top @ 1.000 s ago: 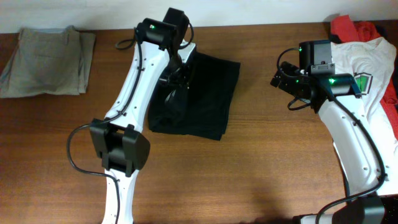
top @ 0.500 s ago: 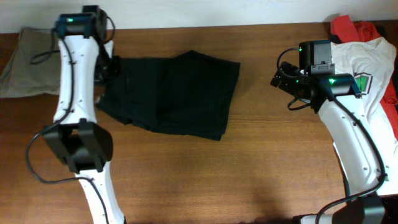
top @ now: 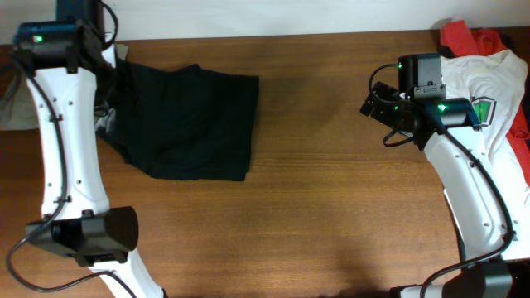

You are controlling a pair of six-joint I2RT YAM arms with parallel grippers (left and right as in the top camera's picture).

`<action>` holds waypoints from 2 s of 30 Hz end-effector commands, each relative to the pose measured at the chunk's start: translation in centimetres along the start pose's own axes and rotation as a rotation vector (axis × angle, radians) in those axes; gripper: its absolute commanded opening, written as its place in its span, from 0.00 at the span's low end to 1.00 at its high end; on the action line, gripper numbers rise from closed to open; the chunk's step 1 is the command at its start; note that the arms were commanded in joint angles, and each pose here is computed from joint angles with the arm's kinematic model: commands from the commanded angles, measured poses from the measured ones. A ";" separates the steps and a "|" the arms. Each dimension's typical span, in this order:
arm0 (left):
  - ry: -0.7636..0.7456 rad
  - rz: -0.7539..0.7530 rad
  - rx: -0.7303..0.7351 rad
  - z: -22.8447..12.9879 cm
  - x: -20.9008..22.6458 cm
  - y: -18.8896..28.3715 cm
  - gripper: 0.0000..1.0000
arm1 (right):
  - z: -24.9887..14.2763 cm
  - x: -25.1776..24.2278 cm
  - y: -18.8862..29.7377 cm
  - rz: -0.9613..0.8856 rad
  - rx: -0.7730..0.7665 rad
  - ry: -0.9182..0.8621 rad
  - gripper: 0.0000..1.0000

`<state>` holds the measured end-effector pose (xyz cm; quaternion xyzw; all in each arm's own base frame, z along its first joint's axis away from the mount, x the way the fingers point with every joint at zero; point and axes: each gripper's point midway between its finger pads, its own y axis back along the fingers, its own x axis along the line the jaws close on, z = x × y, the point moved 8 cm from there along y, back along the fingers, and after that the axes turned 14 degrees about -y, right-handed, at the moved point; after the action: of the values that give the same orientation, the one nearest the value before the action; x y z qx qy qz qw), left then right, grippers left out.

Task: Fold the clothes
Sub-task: 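Drag the folded trousers with the left gripper onto the khaki garment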

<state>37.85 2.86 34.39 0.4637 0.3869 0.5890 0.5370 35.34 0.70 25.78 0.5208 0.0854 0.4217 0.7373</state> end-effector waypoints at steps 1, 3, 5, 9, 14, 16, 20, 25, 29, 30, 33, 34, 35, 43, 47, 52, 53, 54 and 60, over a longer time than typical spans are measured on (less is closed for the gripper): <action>-0.047 -0.033 -0.026 0.5 -2.3 -1.0 0.01 | 0.1 -0.1 0.0 -0.009 -0.010 -0.010 0.99; -0.119 -0.042 -0.046 1.3 -4.0 -3.1 0.00 | 0.1 -0.1 0.0 -0.009 -0.010 -0.010 0.99; -0.199 -0.077 -0.099 2.3 -5.6 -4.3 0.01 | 0.1 -0.1 0.0 -0.009 -0.010 -0.010 0.99; -0.383 -0.206 -0.201 3.5 -9.7 -4.7 0.01 | 0.1 -0.1 0.0 -0.009 -0.010 -0.010 0.99; -0.467 -0.274 -0.200 3.0 -12.9 -5.6 0.01 | 0.1 -0.1 0.0 -0.009 -0.010 -0.010 0.99; -0.483 -0.298 -0.170 2.4 -13.8 -6.4 0.01 | 0.1 -0.1 0.0 -0.009 -0.010 -0.010 0.99; -0.498 -0.407 -0.112 1.0 -15.5 -8.9 0.01 | 0.1 -0.1 0.0 -0.009 -0.010 -0.010 0.99; -0.499 -0.549 -0.121 0.0 -17.2 -11.9 0.01 | 0.1 -0.1 0.0 -0.009 -0.010 -0.010 0.99; -0.504 -0.590 -0.129 -0.8 -18.0 -14.1 0.05 | 0.1 -0.1 0.0 -0.009 -0.010 -0.010 0.99; -0.505 -0.591 -0.130 -0.8 -18.1 -14.3 0.05 | 0.1 -0.1 0.0 -0.009 -0.010 -0.010 0.99; -0.511 -0.618 -0.144 -1.0 -18.6 -14.6 0.20 | 0.1 -0.1 0.0 -0.009 -0.010 -0.010 0.99; -0.512 -0.618 -0.152 -0.8 -18.7 -14.6 0.30 | 0.1 -0.1 0.0 -0.009 -0.010 -0.010 0.99; -0.513 -0.625 -0.159 -0.7 -18.7 -14.5 0.49 | 0.1 -0.1 0.0 -0.009 -0.010 -0.010 0.99; -0.455 -0.516 -0.273 2.8 -14.6 -10.1 0.58 | 0.1 -0.1 0.0 -0.009 -0.010 -0.010 0.99; -0.387 -0.336 -0.227 3.0 -10.8 -11.6 0.58 | 0.1 -0.1 0.0 -0.009 -0.010 -0.010 0.99; -0.314 -0.240 -0.199 3.0 -7.0 -12.6 0.79 | 0.1 -0.1 0.0 -0.009 -0.010 -0.010 0.99; -0.305 -0.239 -0.189 2.8 -6.6 -12.7 0.82 | 0.1 -0.1 0.0 -0.009 -0.010 -0.010 0.99; -0.295 -0.238 -0.171 2.5 -6.2 -13.0 0.99 | 0.1 -0.1 0.0 -0.009 -0.010 -0.010 0.99; -0.259 -0.230 -0.126 1.7 -4.6 -13.7 0.99 | 0.1 -0.1 0.0 -0.009 -0.010 -0.010 0.99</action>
<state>43.83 -0.76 20.90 0.4490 0.3252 0.4782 0.6811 35.35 0.70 25.75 0.5209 0.0856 0.4215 0.7373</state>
